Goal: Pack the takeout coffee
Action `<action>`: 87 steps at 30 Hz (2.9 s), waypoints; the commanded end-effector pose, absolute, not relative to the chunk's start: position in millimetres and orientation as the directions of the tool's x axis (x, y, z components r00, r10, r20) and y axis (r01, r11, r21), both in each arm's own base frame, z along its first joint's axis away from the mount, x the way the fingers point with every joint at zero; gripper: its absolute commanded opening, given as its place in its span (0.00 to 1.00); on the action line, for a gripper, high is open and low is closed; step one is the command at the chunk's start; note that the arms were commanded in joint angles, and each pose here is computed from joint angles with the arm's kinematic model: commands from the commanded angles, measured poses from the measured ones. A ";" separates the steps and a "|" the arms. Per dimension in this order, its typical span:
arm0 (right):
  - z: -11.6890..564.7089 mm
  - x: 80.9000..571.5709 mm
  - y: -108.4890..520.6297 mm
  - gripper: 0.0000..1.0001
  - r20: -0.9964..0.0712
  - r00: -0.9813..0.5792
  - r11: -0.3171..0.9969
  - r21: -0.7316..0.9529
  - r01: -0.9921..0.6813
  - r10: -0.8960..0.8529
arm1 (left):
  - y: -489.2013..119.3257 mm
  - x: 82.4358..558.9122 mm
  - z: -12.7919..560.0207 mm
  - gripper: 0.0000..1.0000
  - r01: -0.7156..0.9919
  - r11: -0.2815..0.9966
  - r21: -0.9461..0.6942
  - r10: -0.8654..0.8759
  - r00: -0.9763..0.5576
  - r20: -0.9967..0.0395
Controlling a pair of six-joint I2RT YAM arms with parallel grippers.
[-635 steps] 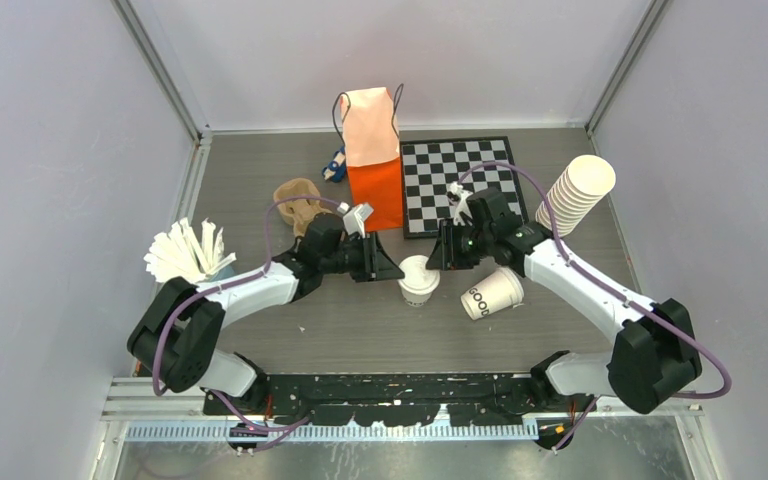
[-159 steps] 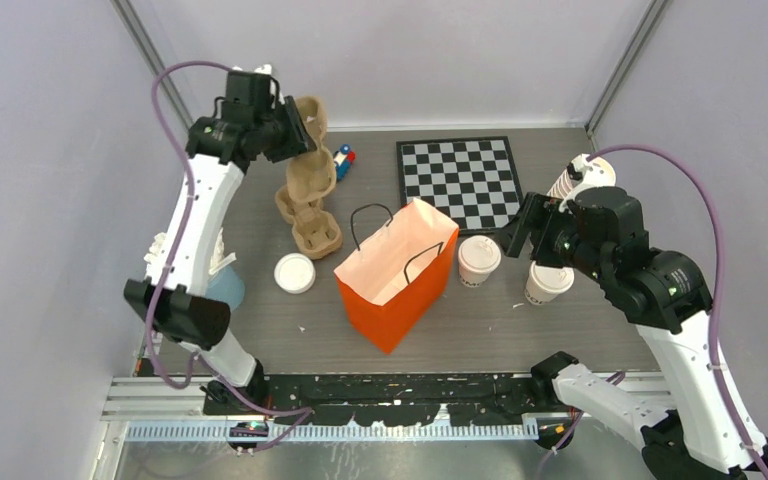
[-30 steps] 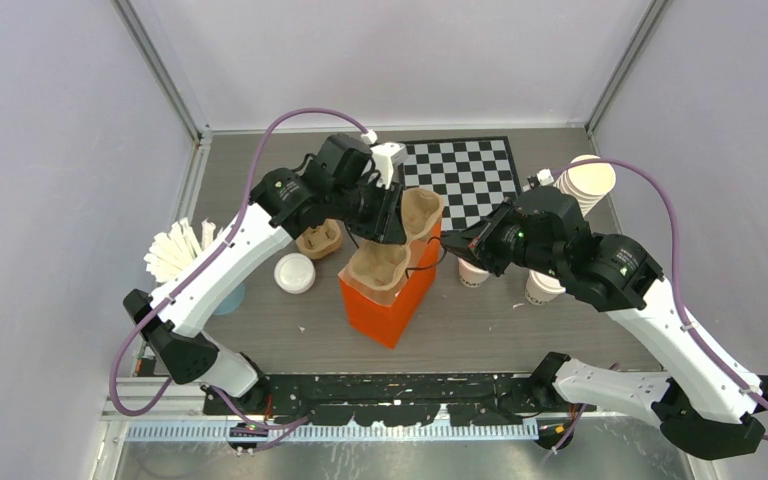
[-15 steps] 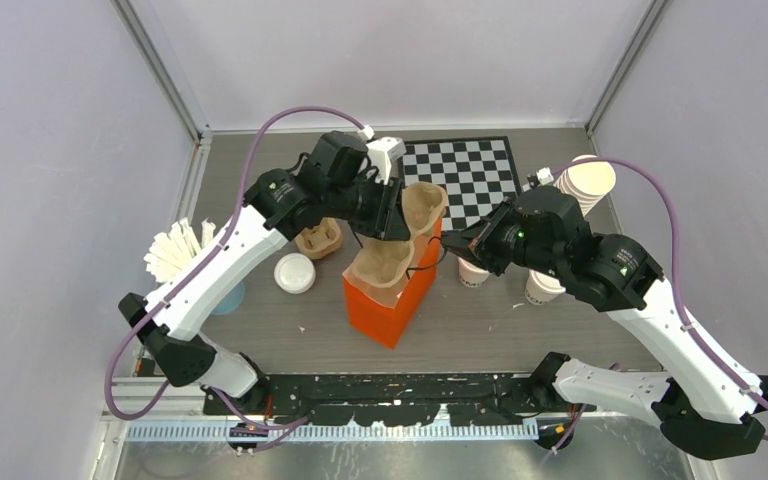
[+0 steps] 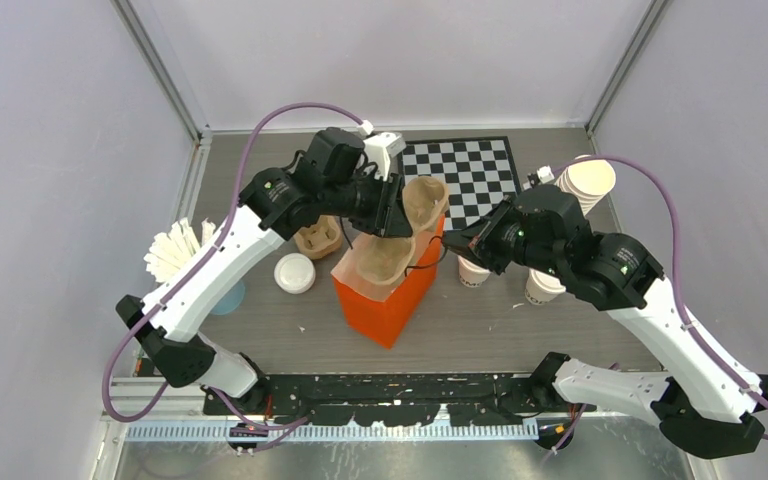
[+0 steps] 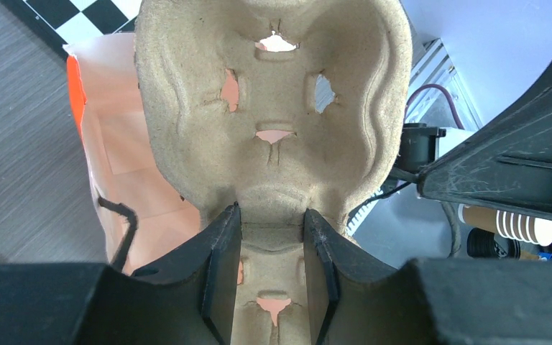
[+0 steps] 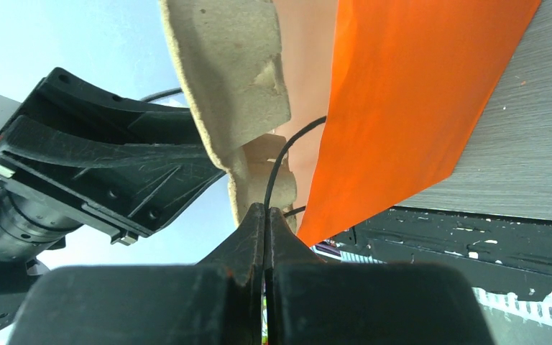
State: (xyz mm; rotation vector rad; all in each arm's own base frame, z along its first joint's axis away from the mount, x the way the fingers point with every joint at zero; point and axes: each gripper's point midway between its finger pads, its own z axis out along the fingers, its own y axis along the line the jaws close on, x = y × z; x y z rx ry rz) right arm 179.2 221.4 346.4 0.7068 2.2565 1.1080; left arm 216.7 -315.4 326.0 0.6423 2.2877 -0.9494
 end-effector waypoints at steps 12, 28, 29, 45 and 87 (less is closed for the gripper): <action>363.3 186.0 227.3 0.01 -0.264 -0.726 0.539 0.825 0.172 0.635 | -303.0 219.7 326.1 0.21 0.631 0.663 -0.403 0.220 -0.678 -0.701; 360.0 186.6 225.6 0.01 -0.266 -0.721 0.542 0.821 0.179 0.640 | -284.0 223.1 291.0 0.20 0.636 0.716 -0.289 0.328 -0.671 -0.665; 360.0 186.7 225.7 0.00 -0.265 -0.721 0.542 0.821 0.180 0.640 | -283.3 223.0 288.9 0.20 0.632 0.720 -0.287 0.330 -0.676 -0.659; 356.2 190.1 235.7 0.00 -0.252 -0.732 0.521 0.838 0.162 0.633 | -285.3 218.2 246.1 0.21 0.616 0.750 -0.241 0.411 -0.719 -0.561; 402.0 202.0 195.3 0.85 -0.537 -0.580 0.634 0.772 -0.045 0.613 | -295.6 231.3 391.4 1.00 0.537 0.751 -0.384 0.100 -0.668 -0.738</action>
